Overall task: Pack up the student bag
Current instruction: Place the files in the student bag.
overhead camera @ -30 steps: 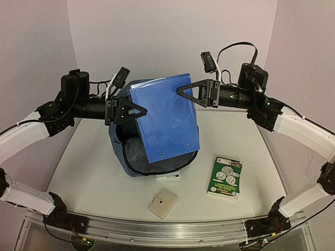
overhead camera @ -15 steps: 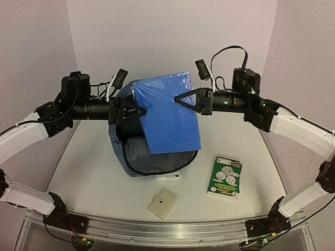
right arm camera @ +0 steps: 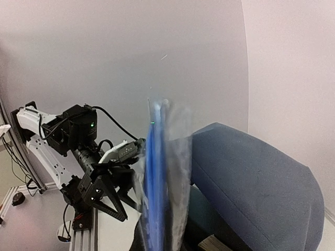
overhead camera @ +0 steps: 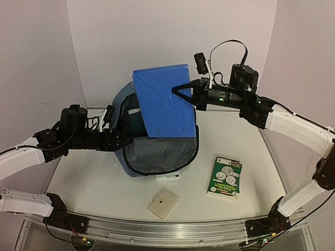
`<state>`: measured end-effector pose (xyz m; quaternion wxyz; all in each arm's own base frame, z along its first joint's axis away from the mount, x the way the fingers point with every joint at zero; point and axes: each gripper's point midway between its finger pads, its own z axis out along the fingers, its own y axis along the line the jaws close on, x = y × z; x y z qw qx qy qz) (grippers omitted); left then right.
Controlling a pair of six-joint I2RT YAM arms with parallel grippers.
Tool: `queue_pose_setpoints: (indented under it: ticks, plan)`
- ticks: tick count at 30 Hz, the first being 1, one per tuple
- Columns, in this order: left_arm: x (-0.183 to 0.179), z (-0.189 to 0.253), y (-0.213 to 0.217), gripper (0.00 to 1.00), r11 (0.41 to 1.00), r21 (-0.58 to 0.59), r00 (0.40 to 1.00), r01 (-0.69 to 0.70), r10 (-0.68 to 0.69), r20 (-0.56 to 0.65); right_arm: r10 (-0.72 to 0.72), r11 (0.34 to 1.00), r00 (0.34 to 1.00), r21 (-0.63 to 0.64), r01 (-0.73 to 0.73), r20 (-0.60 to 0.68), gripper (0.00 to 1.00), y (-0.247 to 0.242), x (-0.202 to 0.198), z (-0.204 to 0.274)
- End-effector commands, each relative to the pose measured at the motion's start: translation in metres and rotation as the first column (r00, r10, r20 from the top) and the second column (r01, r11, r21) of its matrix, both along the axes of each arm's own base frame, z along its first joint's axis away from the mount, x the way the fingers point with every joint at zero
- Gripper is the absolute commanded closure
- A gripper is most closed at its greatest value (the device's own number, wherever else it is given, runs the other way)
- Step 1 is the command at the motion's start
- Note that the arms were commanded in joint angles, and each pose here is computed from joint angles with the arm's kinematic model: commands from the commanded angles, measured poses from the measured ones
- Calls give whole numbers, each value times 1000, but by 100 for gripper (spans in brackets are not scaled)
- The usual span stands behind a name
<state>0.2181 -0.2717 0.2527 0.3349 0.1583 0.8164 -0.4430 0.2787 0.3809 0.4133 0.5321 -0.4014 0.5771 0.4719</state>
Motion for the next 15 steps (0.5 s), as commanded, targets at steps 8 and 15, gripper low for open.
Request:
queue_pose_setpoints:
  ticks: [8, 15]
  plan:
    - [13, -48, 8, 41, 990, 122, 996, -67, 74, -58, 52, 997, 981, 37, -60, 185, 100, 9, -4, 31]
    - [14, -65, 25, 42, 968, 220, 990, -118, 132, -49, 56, 997, 976, 36, -65, 210, 100, 8, -5, 34]
